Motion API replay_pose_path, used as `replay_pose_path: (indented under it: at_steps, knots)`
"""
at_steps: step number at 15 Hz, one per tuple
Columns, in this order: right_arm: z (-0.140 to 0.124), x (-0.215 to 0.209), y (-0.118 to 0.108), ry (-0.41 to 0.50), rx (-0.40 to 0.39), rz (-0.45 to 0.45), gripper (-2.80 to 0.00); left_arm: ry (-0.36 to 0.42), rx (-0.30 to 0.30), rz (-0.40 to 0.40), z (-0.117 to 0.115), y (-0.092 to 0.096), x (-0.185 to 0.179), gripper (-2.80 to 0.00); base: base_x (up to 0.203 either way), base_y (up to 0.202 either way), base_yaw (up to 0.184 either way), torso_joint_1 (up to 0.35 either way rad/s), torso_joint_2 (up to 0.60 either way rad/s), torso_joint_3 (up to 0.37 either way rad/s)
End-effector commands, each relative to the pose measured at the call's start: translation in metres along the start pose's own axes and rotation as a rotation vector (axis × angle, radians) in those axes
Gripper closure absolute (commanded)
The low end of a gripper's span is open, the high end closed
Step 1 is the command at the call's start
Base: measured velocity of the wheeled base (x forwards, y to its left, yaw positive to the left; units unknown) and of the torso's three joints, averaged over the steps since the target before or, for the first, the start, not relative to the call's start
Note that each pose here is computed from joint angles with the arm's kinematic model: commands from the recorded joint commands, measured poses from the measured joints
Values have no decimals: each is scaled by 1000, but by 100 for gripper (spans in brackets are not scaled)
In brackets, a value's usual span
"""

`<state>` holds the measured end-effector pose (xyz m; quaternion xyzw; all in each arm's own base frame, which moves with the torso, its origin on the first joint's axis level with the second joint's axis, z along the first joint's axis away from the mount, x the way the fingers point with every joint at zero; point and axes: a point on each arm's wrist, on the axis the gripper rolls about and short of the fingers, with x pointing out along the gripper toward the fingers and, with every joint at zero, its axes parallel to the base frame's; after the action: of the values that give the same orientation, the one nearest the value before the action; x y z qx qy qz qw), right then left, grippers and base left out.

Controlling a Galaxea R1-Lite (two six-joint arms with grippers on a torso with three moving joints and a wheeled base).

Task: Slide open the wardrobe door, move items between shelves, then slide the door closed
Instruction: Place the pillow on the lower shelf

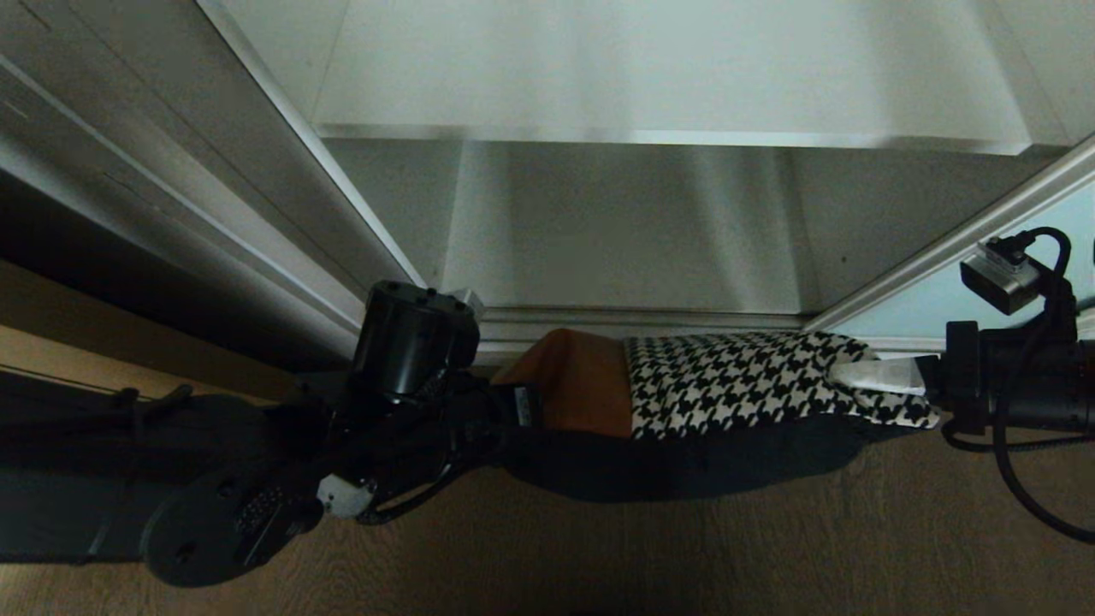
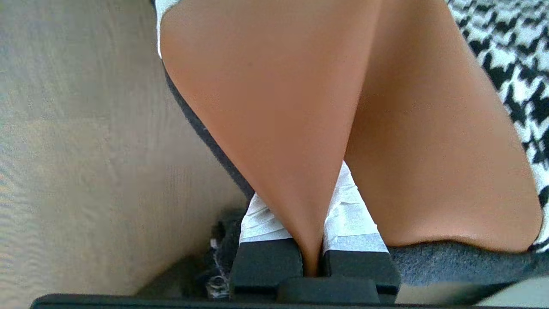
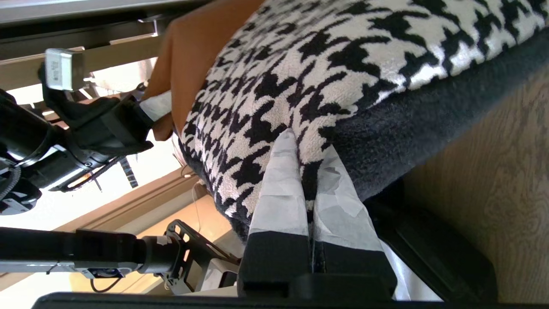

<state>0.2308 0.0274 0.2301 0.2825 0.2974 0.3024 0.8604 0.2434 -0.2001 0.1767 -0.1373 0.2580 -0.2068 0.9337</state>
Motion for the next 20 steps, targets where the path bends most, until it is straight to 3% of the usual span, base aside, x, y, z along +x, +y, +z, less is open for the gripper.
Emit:
replay_pose_path:
  at_steps: [1, 4, 10, 15, 18, 20]
  knots:
    - [0, 9, -9, 26, 23, -10, 0, 20, 11, 31, -5, 7, 11, 0, 0, 0, 0, 0, 0, 0]
    - [10, 30, -24, 42, 39, -21, 0, 21, 6, 73, -4, 19, 31, 0, 0, 0, 0, 0, 0, 0]
    - [55, 77, -47, -32, -31, 14, 0, -117, -27, 102, 30, 39, 91, 0, 0, 0, 0, 0, 0, 0]
    - [89, 79, -30, -123, -127, 72, 0, -300, -39, 77, 88, 41, 101, 0, 0, 0, 0, 0, 0, 0]
    - [92, 49, -1, -183, -184, 103, 0, -375, -42, 49, 114, 32, 66, 0, 0, 0, 0, 0, 0, 0]
    - [90, 32, 15, -209, -209, 118, 0, -386, -41, 40, 125, 25, 43, 0, 0, 0, 0, 0, 0, 0]
